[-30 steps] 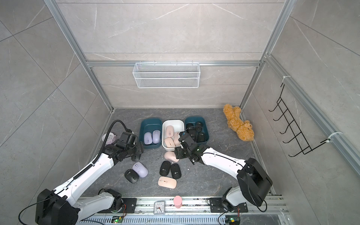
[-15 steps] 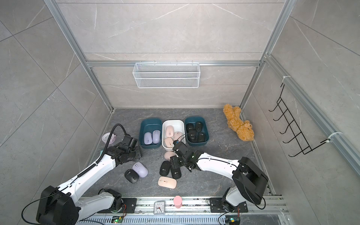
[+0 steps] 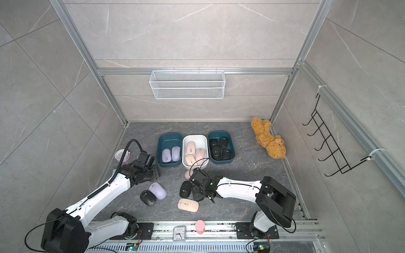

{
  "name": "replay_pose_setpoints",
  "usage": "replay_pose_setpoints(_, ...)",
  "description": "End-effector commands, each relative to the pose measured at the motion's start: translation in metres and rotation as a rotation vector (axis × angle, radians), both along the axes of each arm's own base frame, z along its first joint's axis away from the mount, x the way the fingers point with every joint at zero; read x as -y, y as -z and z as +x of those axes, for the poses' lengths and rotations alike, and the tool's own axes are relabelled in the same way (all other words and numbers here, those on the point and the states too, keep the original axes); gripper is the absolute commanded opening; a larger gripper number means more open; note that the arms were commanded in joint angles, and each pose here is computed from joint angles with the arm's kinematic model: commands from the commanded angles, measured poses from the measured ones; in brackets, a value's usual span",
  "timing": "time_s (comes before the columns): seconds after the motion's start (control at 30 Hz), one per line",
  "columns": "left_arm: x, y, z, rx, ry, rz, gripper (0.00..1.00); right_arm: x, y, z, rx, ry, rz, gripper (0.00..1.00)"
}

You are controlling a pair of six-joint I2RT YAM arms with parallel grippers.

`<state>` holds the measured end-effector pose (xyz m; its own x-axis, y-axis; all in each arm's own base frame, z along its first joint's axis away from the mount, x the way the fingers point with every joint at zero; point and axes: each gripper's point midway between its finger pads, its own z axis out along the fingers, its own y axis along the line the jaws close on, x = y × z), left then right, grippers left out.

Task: Place the mice by color into the storage box
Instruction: Pick up the mouse from the center of the board.

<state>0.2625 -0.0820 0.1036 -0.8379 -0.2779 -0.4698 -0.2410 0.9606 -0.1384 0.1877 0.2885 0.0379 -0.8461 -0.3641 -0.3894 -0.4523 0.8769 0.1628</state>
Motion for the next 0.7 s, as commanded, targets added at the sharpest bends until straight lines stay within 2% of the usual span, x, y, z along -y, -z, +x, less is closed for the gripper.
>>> replay_pose_setpoints(0.0,0.001,-0.004,0.003,0.020,0.014,0.008,0.68,0.001,0.004,-0.003,-0.011,0.013,-0.044,0.67)
replay_pose_setpoints(0.67,0.003,-0.003,0.003,0.032,0.016,-0.010,0.68,-0.004,0.016,-0.005,-0.014,0.016,-0.133,0.66)
